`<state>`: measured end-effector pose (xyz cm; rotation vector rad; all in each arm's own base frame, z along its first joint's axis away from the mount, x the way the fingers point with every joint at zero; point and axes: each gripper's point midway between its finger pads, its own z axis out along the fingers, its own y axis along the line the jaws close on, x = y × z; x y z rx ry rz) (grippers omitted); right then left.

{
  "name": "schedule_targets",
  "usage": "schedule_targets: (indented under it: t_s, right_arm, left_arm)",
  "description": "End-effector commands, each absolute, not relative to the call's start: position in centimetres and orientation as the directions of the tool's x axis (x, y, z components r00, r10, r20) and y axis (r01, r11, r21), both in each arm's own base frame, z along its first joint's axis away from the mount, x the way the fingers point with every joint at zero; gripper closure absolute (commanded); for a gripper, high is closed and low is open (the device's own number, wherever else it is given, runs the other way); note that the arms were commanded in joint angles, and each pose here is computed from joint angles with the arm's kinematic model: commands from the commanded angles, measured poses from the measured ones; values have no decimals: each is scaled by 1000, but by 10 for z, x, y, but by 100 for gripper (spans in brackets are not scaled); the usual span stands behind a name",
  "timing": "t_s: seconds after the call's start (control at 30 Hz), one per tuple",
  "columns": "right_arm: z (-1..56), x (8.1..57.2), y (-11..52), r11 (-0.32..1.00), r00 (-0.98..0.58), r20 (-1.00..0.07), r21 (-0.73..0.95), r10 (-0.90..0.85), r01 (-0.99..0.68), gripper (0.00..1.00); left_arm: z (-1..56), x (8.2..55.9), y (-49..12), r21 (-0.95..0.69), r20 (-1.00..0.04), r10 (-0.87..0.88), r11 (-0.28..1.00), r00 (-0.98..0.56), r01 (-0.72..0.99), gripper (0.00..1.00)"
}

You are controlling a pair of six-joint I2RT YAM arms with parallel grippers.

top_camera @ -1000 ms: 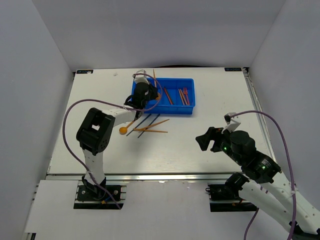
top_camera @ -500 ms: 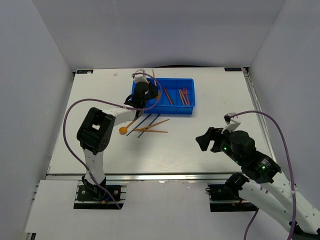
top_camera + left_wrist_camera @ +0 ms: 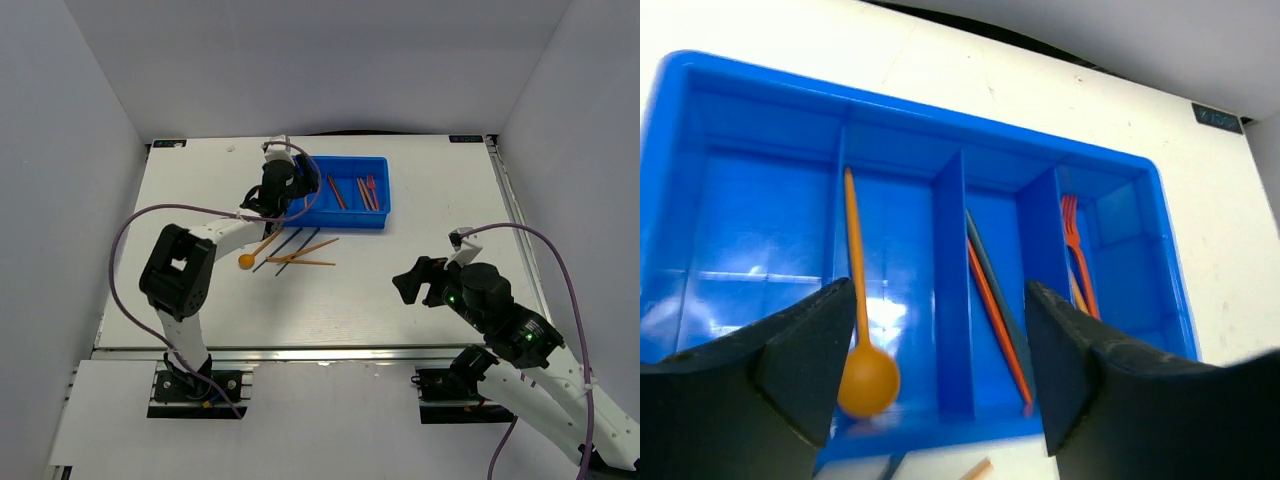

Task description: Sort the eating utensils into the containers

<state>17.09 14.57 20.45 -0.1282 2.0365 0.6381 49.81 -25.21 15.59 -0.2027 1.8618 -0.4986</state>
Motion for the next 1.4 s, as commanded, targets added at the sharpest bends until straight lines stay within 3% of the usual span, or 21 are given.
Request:
schedule_targets:
  t_s: [0.0, 0.1, 0.3, 0.43, 0.5, 0.7, 1.03, 1.37]
  right_arm:
    - [226, 170, 142, 852, -490, -852, 387, 184, -354, 11]
    - [227, 170, 139, 856, -485, -855, 380, 182, -351, 11]
    - [224, 170, 142, 853, -490, -856, 375, 168, -364, 11]
    - [219, 164, 150, 824, -505, -848, 398, 162, -403, 11]
    - [220, 160, 152, 811, -516, -841, 412, 164, -415, 11]
    - [233, 150, 150, 780, -494, -847, 439, 195, -446, 11]
    - [237, 146, 148, 767, -477, -857, 437, 197, -470, 11]
    - [245, 146, 145, 766, -451, -868, 431, 207, -478, 11]
  left_arm:
    - [227, 473, -230, -302, -915, -255, 947, -312, 111, 20]
    - [212, 442, -198, -163, -901, -127, 985, -415, 51, 6]
    - [186, 379, -170, 9, -817, 107, 985, -566, 173, 8]
    - [153, 371, -154, 126, -726, 225, 972, -649, 196, 40]
    - [127, 367, -161, 129, -668, 287, 953, -687, 273, 43]
    - [73, 378, -164, 55, -598, 284, 947, -749, 315, 45]
    - [52, 389, -144, -27, -603, 188, 966, -776, 255, 45]
    - [11, 379, -129, -46, -507, 172, 973, -844, 226, 56]
